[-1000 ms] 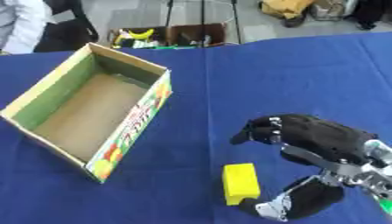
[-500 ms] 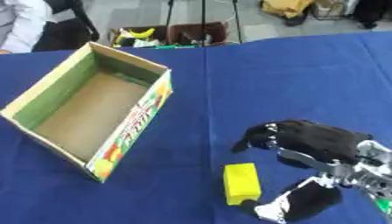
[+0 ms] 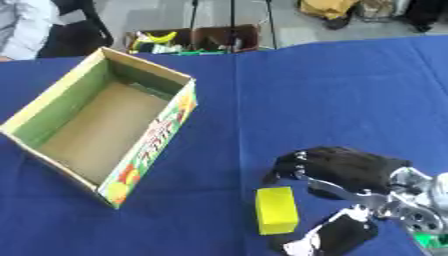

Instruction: Pick up objects on the table and place them in the box.

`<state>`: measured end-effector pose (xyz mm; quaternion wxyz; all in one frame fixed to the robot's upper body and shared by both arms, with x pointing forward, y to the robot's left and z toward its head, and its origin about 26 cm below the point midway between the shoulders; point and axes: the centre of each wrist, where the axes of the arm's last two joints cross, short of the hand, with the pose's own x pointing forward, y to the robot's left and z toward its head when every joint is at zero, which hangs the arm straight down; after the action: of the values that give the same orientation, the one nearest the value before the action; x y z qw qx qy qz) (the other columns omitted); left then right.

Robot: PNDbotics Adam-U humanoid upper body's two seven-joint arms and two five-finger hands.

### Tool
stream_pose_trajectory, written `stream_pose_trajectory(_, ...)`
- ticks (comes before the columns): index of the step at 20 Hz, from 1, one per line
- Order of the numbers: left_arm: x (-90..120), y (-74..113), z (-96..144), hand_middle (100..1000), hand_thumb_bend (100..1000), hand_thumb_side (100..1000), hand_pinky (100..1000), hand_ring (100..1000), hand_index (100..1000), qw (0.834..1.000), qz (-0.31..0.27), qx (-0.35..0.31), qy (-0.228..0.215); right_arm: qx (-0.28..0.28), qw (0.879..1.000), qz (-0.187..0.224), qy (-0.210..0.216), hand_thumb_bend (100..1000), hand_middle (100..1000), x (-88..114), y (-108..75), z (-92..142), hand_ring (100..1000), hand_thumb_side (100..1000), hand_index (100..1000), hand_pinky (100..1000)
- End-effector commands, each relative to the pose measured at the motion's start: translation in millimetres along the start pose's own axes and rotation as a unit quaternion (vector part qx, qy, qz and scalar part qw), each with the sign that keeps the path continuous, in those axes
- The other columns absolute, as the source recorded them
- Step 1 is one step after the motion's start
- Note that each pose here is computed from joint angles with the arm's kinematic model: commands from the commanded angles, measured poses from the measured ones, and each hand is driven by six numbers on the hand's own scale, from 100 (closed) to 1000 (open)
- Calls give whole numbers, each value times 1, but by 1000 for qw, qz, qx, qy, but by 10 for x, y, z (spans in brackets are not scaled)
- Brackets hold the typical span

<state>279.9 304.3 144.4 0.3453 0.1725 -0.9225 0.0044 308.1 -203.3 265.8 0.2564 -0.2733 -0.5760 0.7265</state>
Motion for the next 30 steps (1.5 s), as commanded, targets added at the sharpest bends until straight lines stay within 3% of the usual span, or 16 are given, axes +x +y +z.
stream_pose_trajectory(1,59,5,-44,665,100,980,444,680,907,1000,-1,-4,-14,-4,1000,15,14,410,742,22,-52,10,833,612,867,805)
stream_pose_trajectory(11,58,-3,-40,665,100,980,444,680,907,1000,-1,-5,-13,-4,999,14,47,353,729,-38,18,-70,828,617,869,799)
stream_pose_trajectory(22,57,-8,-34,666,100,981,444,680,906,1000,-1,-6,-13,13,998,18,65,358,730,-84,65,-103,829,597,869,798)
stream_pose_trajectory(30,56,-6,-32,667,100,981,444,680,907,1000,-1,-6,-13,15,998,18,66,332,573,-90,60,-116,794,568,780,770)
